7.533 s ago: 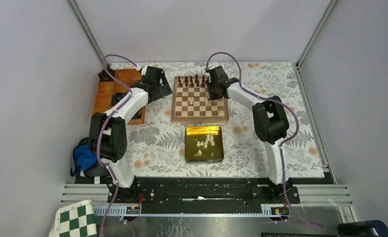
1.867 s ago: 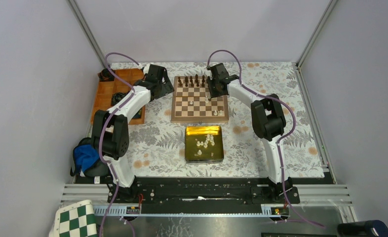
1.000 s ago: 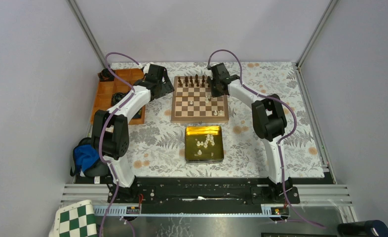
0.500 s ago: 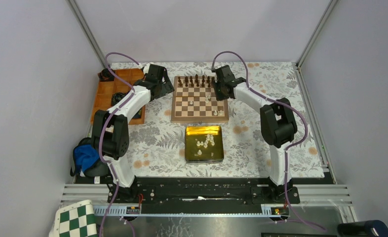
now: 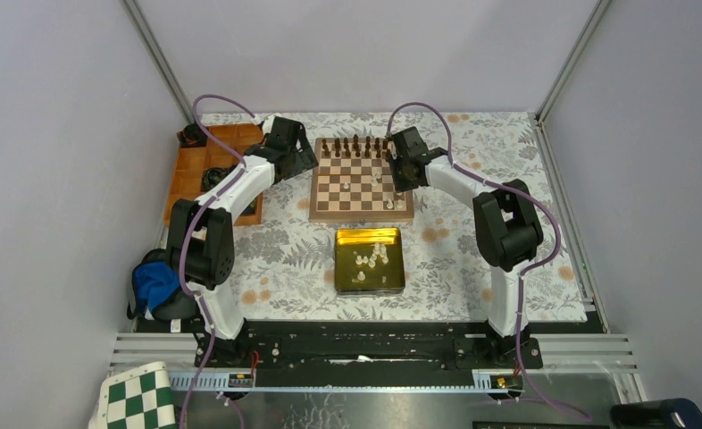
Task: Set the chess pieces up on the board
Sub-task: Place the chess piece on the chessboard.
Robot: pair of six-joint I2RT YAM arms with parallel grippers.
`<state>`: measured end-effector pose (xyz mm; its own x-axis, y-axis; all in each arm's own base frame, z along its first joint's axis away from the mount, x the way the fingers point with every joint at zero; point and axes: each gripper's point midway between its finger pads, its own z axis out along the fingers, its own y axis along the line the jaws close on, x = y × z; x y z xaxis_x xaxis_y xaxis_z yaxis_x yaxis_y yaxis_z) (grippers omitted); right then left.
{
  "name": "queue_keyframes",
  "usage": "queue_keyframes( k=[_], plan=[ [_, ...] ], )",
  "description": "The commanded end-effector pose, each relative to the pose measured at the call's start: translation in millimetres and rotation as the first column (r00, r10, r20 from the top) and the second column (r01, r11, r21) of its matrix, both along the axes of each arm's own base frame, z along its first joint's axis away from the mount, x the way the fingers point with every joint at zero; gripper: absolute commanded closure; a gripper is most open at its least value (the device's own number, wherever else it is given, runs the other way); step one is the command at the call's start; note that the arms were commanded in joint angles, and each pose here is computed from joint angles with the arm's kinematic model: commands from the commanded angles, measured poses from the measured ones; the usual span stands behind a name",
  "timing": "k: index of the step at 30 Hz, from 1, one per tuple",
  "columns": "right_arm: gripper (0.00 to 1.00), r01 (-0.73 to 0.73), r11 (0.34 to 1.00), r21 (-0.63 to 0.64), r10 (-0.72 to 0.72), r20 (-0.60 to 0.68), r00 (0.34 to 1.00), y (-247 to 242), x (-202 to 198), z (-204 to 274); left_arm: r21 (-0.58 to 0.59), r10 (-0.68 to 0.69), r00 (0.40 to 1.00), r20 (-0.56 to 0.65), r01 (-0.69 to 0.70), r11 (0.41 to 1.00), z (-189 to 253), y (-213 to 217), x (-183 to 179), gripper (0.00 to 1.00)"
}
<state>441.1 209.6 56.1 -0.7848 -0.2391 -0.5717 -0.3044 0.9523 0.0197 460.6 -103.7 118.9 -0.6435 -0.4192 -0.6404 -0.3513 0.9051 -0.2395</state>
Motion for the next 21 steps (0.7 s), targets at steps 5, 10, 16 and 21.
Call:
queue_keyframes(
  k=[5, 10, 16, 21],
  plan=[
    [0.97, 0.025, 0.999, 0.03, -0.027, 0.057, 0.998, -2.4, 2.9, 25.4, 0.006, 0.006, 1.0, 0.028, -0.006, 1.0, 11.8, 2.0, -1.9, 0.02],
    [0.97, 0.026, 0.999, 0.029, -0.027, 0.046, 0.999, -2.4, 1.5, 21.6, 0.006, 0.003, 1.0, 0.03, -0.003, 1.0, 12.4, 1.5, -1.4, 0.02],
    [0.95, 0.025, 0.999, 0.026, -0.026, 0.038, 0.999, -3.0, 0.0, 19.6, 0.005, 0.003, 1.0, 0.026, -0.003, 1.0, 11.0, 1.0, -1.5, 0.02],
    [0.74, 0.023, 0.999, 0.024, -0.024, 0.036, 0.999, -3.3, 0.1, 19.1, 0.004, 0.003, 1.0, 0.024, -0.004, 1.0, 10.1, 0.7, -1.5, 0.02]
  ],
)
